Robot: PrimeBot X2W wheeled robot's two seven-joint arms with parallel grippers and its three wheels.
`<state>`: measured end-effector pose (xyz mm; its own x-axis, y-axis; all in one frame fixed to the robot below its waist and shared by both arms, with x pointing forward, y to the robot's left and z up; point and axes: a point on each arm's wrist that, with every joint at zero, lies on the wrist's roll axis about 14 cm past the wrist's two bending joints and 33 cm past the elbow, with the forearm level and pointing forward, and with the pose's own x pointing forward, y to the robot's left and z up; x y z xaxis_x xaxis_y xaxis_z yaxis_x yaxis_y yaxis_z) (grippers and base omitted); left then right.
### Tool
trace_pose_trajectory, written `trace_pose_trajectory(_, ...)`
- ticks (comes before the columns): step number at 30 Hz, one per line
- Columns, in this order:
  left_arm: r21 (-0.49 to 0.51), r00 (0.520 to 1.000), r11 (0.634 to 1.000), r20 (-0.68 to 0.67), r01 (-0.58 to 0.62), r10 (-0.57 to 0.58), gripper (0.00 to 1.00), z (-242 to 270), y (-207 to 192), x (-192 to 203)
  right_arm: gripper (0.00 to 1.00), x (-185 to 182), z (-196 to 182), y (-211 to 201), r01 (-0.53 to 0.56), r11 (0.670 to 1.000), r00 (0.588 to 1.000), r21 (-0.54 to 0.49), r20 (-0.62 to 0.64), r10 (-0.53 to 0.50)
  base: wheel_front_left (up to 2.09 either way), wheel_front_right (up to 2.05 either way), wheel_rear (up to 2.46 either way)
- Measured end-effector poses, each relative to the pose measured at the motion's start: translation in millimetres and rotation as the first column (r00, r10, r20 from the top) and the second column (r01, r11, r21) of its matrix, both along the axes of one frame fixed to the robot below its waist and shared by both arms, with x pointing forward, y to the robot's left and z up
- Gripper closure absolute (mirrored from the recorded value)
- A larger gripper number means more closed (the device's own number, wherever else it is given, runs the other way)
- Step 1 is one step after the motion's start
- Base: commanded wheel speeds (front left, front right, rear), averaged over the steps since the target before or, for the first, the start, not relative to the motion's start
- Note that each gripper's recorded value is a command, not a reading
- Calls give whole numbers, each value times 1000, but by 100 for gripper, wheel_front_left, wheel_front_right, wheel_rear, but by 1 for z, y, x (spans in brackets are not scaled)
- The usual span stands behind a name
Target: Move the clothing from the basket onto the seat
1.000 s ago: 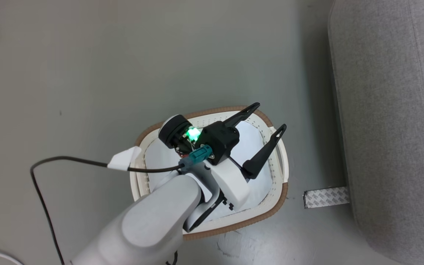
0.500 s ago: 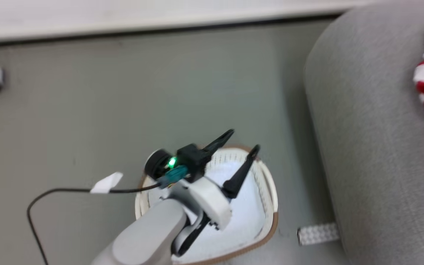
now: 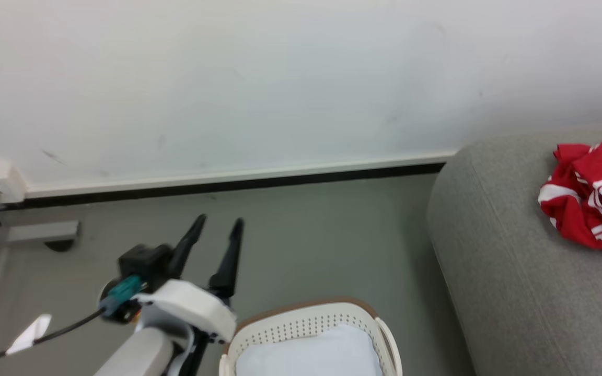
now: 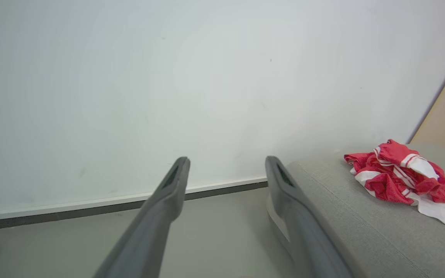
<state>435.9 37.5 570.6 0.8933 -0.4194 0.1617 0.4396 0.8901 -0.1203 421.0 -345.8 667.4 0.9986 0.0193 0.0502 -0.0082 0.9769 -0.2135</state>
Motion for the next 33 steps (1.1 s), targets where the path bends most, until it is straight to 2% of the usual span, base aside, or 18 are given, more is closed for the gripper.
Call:
trace_pose_trajectory(6,-58,981,979,18,-193,194,0,11,67,-20,0,-17,-3,31,-71,981,975,181,220,30,0,0,0)
trace_pose_trajectory(13,-71,945,943,-24,-326,325,0,-11,113,-49,0,-46,-69,83,-107,931,972,348,232,25,0,0,0)
trace_pose_trajectory(17,-38,926,925,-42,-378,376,0,-28,129,-62,0,-63,-82,113,-129,912,969,390,243,33,0,0,0)
trace_pose_trajectory(23,-22,916,920,-105,-391,387,0,-57,127,-77,0,-78,-115,138,-116,899,984,421,172,46,0,0,0)
trace_pose_trajectory(33,-12,912,918,-118,-396,392,0,-68,132,-78,0,-76,-127,148,-118,897,988,427,136,66,0,0,0)
